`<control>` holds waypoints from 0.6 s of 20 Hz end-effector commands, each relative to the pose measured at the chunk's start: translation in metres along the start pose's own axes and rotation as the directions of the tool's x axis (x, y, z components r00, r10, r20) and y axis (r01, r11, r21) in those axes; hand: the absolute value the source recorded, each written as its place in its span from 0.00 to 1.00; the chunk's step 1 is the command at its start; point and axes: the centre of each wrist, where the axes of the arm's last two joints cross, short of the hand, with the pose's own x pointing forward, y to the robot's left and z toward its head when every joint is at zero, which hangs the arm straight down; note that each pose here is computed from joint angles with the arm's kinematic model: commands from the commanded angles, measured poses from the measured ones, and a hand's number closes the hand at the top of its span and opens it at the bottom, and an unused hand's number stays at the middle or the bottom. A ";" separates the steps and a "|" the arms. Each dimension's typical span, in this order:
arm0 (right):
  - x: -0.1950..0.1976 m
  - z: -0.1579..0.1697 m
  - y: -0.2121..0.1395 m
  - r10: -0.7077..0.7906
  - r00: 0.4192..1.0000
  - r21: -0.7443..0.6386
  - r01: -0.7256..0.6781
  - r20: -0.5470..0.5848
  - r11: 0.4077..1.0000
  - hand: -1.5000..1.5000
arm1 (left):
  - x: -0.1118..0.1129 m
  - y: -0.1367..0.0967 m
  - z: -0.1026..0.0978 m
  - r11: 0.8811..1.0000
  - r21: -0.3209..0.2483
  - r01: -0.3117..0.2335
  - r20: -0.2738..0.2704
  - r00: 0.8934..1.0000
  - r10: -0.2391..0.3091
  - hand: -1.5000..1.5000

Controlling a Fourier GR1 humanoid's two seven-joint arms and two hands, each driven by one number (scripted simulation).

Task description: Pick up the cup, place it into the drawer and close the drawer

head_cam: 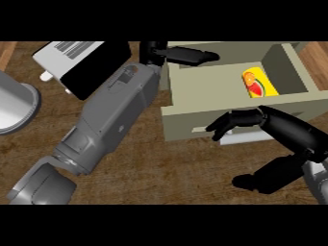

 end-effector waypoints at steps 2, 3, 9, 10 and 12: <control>-0.027 0.002 0.024 0.149 0.977 -0.007 -0.152 -0.154 0.988 0.00 | -0.012 0.008 0.007 0.999 0.015 -0.039 0.014 0.999 0.039 0.00; -0.029 -0.019 0.036 0.153 0.972 -0.041 -0.163 -0.176 0.986 0.00 | -0.017 0.009 0.013 0.998 0.023 -0.057 0.013 0.998 0.057 0.00; -0.107 -0.023 0.064 0.189 0.931 0.066 -0.177 -0.313 0.982 0.00 | -0.034 0.022 0.028 0.994 0.017 -0.106 0.025 0.994 0.106 0.00; -0.113 -0.039 0.066 0.190 0.925 0.073 -0.175 -0.329 0.982 0.00 | -0.025 0.024 0.023 0.993 0.008 -0.115 0.047 0.992 0.114 0.00; -0.130 -0.046 0.071 0.227 0.916 0.116 -0.199 -0.332 0.973 0.00 | -0.031 0.033 0.027 0.992 0.035 -0.118 0.028 0.993 0.117 0.00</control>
